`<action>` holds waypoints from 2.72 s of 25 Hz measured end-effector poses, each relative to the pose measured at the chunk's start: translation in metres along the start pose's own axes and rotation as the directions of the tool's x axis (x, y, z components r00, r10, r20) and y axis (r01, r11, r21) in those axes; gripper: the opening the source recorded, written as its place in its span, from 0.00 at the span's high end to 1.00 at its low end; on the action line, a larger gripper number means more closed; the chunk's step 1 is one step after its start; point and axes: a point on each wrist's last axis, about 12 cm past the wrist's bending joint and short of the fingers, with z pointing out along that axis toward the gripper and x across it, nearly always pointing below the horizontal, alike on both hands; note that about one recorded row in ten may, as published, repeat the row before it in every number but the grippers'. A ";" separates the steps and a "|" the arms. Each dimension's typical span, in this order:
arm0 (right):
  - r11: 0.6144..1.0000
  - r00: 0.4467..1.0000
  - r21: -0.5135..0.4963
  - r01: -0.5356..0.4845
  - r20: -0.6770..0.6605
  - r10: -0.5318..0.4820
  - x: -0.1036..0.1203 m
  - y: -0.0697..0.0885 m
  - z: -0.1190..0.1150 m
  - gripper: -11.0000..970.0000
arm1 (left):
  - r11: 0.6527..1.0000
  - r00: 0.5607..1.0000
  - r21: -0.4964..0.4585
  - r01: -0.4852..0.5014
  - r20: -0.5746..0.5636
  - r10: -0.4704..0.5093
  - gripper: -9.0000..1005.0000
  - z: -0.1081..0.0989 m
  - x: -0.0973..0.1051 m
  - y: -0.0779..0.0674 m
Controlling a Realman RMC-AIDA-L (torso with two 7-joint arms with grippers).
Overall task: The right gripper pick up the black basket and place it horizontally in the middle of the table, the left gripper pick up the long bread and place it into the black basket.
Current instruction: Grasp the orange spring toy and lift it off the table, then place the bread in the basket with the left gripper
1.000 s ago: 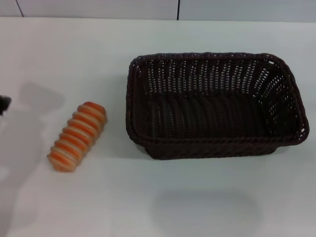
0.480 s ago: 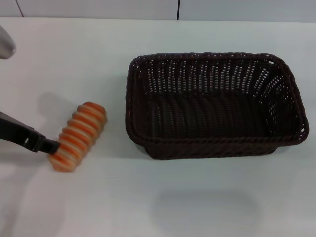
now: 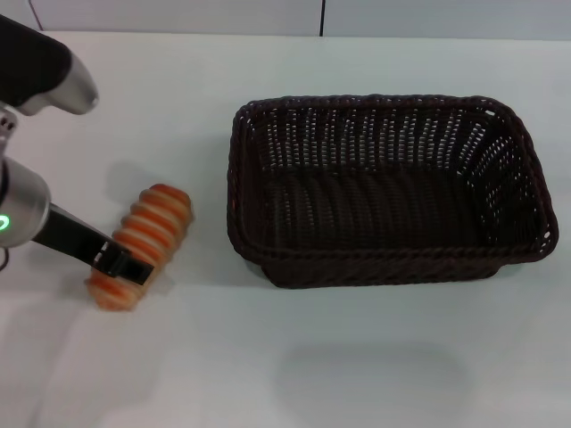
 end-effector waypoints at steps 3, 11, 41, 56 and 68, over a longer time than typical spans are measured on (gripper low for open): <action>1.000 1.000 -0.005 0.002 0.001 -0.002 0.000 0.001 -0.001 0.53 | 1.000 1.000 -0.001 -0.003 -0.018 0.003 0.24 0.010 -0.006 0.000; 1.000 1.000 -0.019 0.021 0.002 -0.021 -0.001 0.005 -0.001 0.53 | 1.000 1.000 -0.019 -0.008 -0.010 0.008 0.24 0.018 -0.017 0.001; 0.998 0.999 -0.052 0.038 0.040 -0.036 -0.014 0.016 -0.004 0.53 | 0.998 0.998 -0.061 -0.020 -0.059 0.017 0.42 0.038 -0.014 0.008; 0.997 0.998 -0.060 0.047 0.046 -0.044 -0.016 0.019 -0.004 0.53 | 0.996 0.983 -0.088 -0.003 0.184 0.019 0.54 0.000 -0.004 0.011; 0.997 0.997 -0.067 0.048 0.061 -0.044 -0.020 0.022 -0.001 0.53 | 0.975 0.905 0.042 -0.218 0.382 0.186 0.63 -0.049 -0.017 -0.050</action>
